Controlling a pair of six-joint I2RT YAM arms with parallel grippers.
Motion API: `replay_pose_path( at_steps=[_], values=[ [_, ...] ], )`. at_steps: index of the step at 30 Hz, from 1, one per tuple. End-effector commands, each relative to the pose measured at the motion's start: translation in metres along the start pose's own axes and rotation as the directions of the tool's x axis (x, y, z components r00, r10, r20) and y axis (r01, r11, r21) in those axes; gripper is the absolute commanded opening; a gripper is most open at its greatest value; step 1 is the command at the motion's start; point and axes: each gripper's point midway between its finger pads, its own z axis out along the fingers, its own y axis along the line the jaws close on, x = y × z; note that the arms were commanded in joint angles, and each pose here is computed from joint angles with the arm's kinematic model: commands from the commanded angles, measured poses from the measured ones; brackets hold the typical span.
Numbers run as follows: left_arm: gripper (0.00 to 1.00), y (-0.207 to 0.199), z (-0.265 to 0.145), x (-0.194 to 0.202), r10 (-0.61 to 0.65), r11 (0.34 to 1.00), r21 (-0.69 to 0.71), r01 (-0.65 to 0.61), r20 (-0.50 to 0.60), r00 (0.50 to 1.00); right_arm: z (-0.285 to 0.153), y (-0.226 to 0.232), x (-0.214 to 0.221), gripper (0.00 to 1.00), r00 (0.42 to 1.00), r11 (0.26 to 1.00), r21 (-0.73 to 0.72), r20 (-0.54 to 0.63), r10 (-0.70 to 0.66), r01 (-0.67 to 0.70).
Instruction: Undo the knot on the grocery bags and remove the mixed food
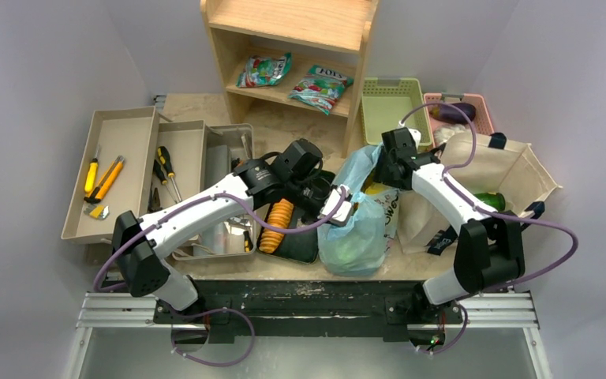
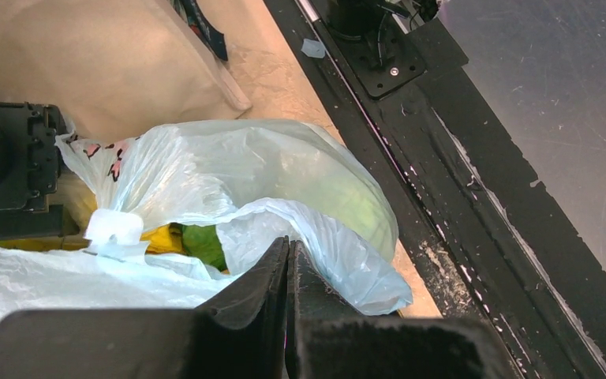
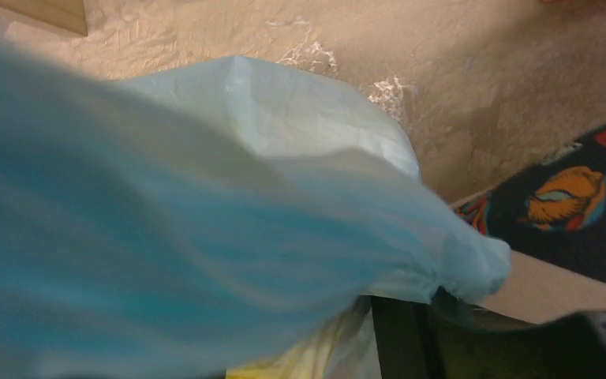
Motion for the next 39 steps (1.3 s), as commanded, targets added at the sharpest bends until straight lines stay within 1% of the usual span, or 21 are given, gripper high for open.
replay_pose_path(
  at_steps=[1, 3, 6, 9, 11, 14, 17, 20, 21, 23, 25, 26, 28, 30, 34, 35, 36, 37, 39],
  values=[
    [0.0, 0.002, -0.009, -0.013, 0.055, 0.998, -0.027, -0.054, 0.039, 0.998, -0.005, 0.018, -0.012, 0.34, 1.0, 0.996, -0.081, 0.003, 0.028, -0.028],
    [0.0, 0.006, -0.011, -0.012, 0.052, 0.998, -0.042, -0.05, 0.038, 0.998, -0.023, 0.026, -0.025, 0.21, 1.0, 0.991, -0.133, 0.021, 0.016, -0.013],
    [0.0, 0.014, -0.015, -0.014, 0.04, 0.997, -0.07, -0.037, 0.043, 0.998, -0.061, 0.033, -0.043, 0.1, 0.997, 0.975, -0.219, 0.083, -0.01, 0.028],
    [0.0, 0.025, -0.02, -0.017, 0.018, 0.995, -0.103, -0.012, 0.055, 0.998, -0.098, 0.033, -0.052, 0.0, 0.984, 0.946, -0.307, 0.175, -0.045, 0.098],
    [0.0, 0.031, -0.023, -0.019, 0.003, 0.994, -0.113, 0.004, 0.065, 0.998, -0.114, 0.031, -0.05, 0.0, 0.974, 0.928, -0.344, 0.217, -0.072, 0.145],
    [0.0, 0.035, -0.026, -0.019, -0.008, 0.992, -0.123, 0.017, 0.066, 0.998, -0.127, 0.034, -0.036, 0.0, 0.962, 0.883, -0.412, 0.24, -0.134, 0.226],
    [0.0, 0.037, -0.03, -0.019, -0.037, 0.99, -0.13, 0.047, 0.076, 0.996, -0.133, 0.047, -0.022, 0.0, 0.931, 0.795, -0.5, 0.296, -0.216, 0.343],
    [0.0, 0.041, -0.034, -0.016, -0.077, 0.985, -0.146, 0.089, 0.083, 0.994, -0.132, 0.058, -0.015, 0.0, 0.874, 0.701, -0.533, 0.383, -0.3, 0.474],
    [0.0, 0.043, -0.036, -0.014, -0.096, 0.982, -0.156, 0.108, 0.084, 0.992, -0.128, 0.061, -0.013, 0.01, 0.853, 0.674, -0.531, 0.401, -0.333, 0.513],
    [0.0, 0.047, -0.039, -0.011, -0.133, 0.974, -0.171, 0.148, 0.093, 0.987, -0.118, 0.064, -0.01, 0.13, 0.817, 0.633, -0.52, 0.423, -0.393, 0.574],
    [0.0, 0.05, -0.041, -0.008, -0.167, 0.966, -0.183, 0.184, 0.103, 0.981, -0.112, 0.068, -0.006, 0.32, 0.796, 0.594, -0.53, 0.424, -0.433, 0.605],
    [0.0, 0.05, -0.042, -0.007, -0.176, 0.964, -0.184, 0.193, 0.105, 0.979, -0.11, 0.07, -0.005, 0.41, 0.792, 0.587, -0.532, 0.42, -0.443, 0.61],
    [0.0, 0.048, -0.043, -0.006, -0.181, 0.962, -0.189, 0.198, 0.105, 0.978, -0.111, 0.071, -0.008, 0.53, 0.788, 0.583, -0.531, 0.417, -0.452, 0.615],
    [0.0, 0.047, -0.044, -0.004, -0.186, 0.959, -0.197, 0.204, 0.109, 0.977, -0.119, 0.073, -0.013, 0.56, 0.779, 0.57, -0.532, 0.443, -0.443, 0.626],
    [0.0, 0.045, -0.046, -0.004, -0.185, 0.958, -0.203, 0.204, 0.107, 0.977, -0.139, 0.08, -0.011, 0.53, 0.732, 0.482, -0.551, 0.531, -0.428, 0.681],
    [0.02, 0.047, -0.048, -0.004, -0.184, 0.956, -0.212, 0.204, 0.11, 0.977, -0.136, 0.08, -0.009, 0.51, 0.73, 0.479, -0.551, 0.527, -0.434, 0.683],
    [0.12, 0.052, -0.053, -0.008, -0.184, 0.949, -0.236, 0.21, 0.126, 0.975, -0.131, 0.08, -0.007, 0.48, 0.732, 0.479, -0.554, 0.517, -0.443, 0.681],
    [0.26, 0.058, -0.061, -0.016, -0.202, 0.935, -0.261, 0.241, 0.169, 0.965, -0.128, 0.081, -0.006, 0.44, 0.73, 0.472, -0.557, 0.509, -0.457, 0.684],
    [0.42, 0.073, -0.084, -0.037, -0.154, 0.917, -0.324, 0.231, 0.246, 0.957, -0.123, 0.083, -0.002, 0.38, 0.733, 0.461, -0.572, 0.486, -0.476, 0.678]
  ],
)
